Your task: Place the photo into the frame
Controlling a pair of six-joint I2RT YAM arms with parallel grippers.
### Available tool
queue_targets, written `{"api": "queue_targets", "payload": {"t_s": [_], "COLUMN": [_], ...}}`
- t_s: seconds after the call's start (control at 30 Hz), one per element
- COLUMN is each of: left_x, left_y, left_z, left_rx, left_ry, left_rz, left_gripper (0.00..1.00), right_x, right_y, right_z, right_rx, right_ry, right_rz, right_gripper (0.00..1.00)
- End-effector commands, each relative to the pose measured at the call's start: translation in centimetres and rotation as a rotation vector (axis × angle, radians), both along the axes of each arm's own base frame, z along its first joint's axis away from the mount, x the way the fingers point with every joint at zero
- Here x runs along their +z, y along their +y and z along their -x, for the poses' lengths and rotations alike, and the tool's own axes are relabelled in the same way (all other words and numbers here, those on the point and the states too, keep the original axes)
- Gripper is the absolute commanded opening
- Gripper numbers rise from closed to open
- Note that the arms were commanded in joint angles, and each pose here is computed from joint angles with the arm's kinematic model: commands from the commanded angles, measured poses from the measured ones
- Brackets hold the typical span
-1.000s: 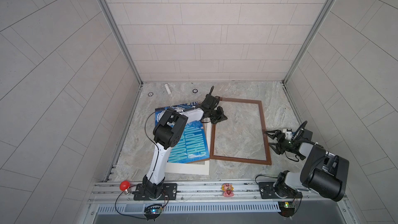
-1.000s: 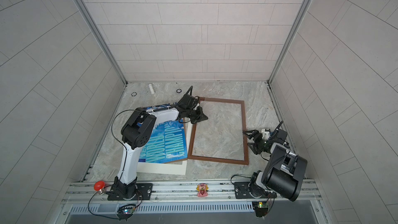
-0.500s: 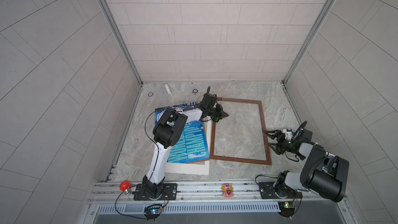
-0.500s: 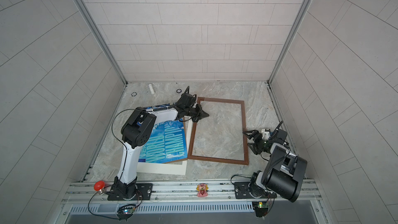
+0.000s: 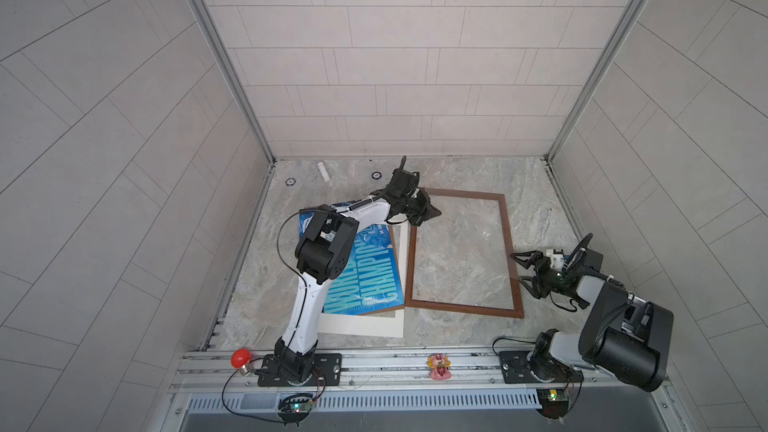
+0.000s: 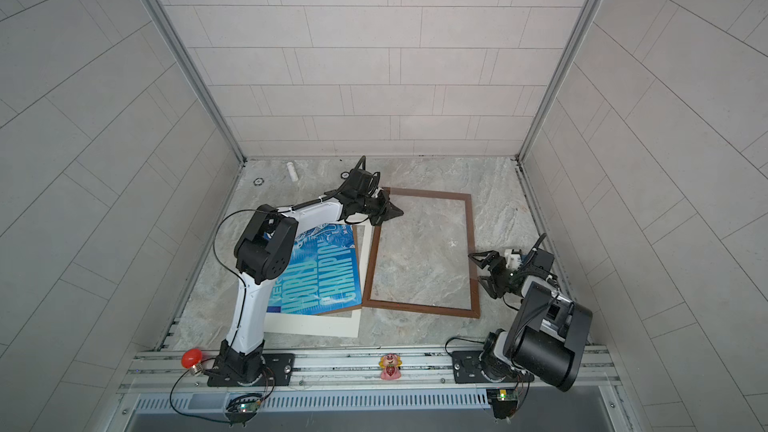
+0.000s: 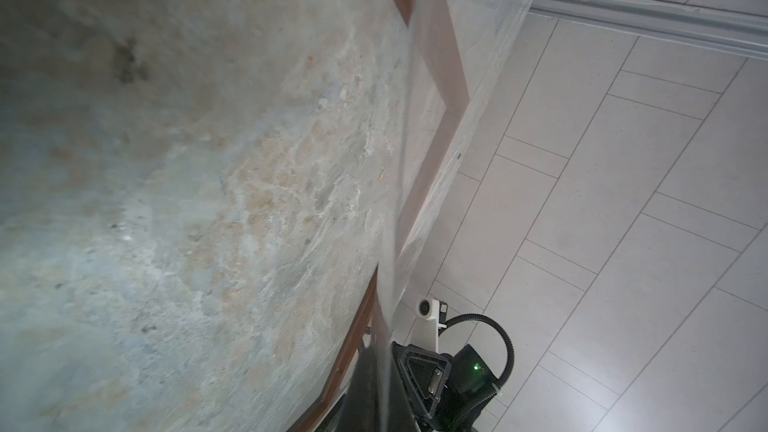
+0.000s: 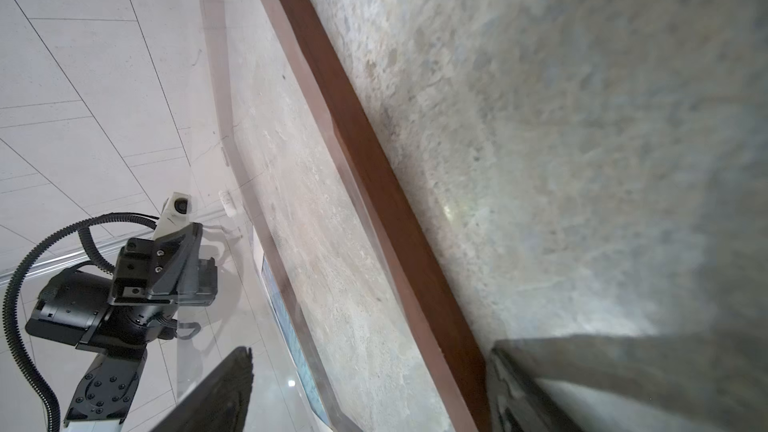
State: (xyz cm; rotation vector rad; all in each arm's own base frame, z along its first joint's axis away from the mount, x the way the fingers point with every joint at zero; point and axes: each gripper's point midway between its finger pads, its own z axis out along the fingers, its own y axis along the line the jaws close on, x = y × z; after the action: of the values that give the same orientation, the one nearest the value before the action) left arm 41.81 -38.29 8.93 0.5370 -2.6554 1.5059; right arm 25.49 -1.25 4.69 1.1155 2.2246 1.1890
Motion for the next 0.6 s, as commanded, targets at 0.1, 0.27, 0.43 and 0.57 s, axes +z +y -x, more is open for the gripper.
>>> {"api": "queue_targets", "payload": {"t_s": [0.1,0.27,0.43,0.57], "left_x": [-2.2,-3.7,-4.2,-3.5], "left_y": [0.4,0.6,1.4,1.4], "left_z": [3.1,3.6,4.1,4.1], "left_rx": [-0.026,0.015,0.043,0.037], "left_ry": [-0.038,-0.020,-0.037,-0.059], "left_rz": [-0.093,-0.060,-0.096,-0.089], "left_gripper": [0.00,0.00,0.00,0.00], "right_x": [-0.2,0.4,1.5,2.0], "right_y": [0.9,1.3,1.1,1.4], "right_z": [1.0,1.2,1.4,1.6], "right_rx": [0.012,0.017,0.015,0.009], "right_ry": [0.022,0.011,0.000,-0.013], "right_rz": [-0.020,-0.034,0.011,0.010], "right_gripper": [0.75,0.61,0.54,0.53]}}
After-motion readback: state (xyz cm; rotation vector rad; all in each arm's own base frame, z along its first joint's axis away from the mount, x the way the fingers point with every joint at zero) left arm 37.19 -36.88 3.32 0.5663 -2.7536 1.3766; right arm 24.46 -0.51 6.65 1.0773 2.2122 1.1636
